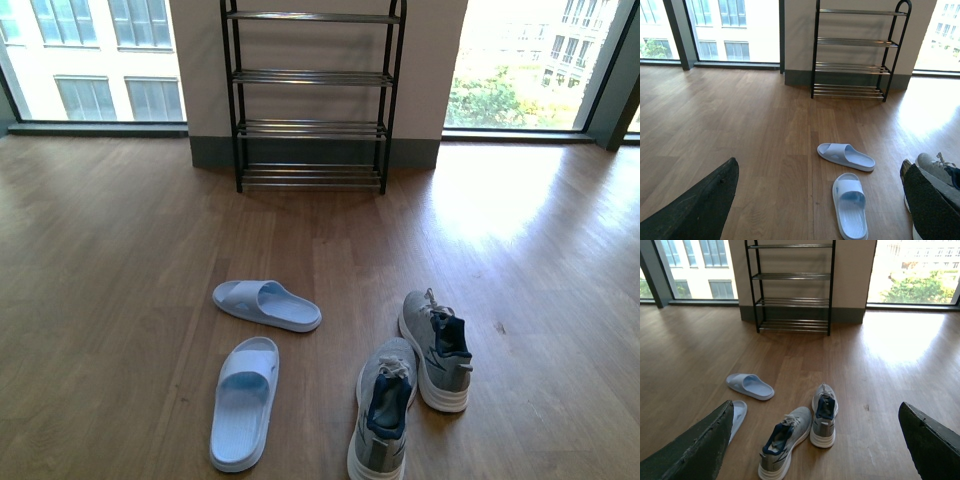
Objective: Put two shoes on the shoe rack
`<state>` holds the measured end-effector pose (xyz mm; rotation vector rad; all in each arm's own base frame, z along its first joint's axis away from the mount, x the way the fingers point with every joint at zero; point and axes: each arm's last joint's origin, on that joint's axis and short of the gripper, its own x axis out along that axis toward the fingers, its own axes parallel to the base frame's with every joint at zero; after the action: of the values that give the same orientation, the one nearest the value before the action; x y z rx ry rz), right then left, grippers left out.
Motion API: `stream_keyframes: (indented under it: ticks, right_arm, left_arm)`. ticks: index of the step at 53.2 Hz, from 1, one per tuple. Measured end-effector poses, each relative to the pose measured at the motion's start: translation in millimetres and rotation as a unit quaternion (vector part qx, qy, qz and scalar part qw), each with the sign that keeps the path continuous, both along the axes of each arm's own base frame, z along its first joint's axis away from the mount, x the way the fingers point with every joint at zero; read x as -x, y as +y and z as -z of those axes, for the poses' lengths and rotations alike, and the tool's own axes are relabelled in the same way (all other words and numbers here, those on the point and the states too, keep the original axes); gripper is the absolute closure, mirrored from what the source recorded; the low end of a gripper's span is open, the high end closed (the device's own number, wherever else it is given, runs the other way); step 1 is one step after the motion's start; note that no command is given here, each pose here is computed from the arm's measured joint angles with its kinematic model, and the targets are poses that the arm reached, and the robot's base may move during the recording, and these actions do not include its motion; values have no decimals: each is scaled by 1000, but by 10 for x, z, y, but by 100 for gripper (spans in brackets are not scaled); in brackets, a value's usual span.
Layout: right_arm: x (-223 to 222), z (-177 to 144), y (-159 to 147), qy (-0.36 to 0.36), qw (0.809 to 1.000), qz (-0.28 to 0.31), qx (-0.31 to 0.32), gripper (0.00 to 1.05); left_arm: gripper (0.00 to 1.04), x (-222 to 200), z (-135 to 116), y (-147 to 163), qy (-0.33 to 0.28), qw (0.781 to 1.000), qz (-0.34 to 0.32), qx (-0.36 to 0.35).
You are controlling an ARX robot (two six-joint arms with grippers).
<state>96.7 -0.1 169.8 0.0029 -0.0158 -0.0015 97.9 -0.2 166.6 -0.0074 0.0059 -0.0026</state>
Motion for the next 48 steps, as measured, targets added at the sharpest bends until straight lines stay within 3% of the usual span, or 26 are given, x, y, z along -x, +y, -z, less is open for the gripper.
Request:
stream_keyframes:
  ticks: [48]
  right_arm:
    - [0, 0, 0, 0, 1000, 0, 0, 9]
  left_arm:
    - [9, 0, 0, 0, 0, 1000, 0, 0]
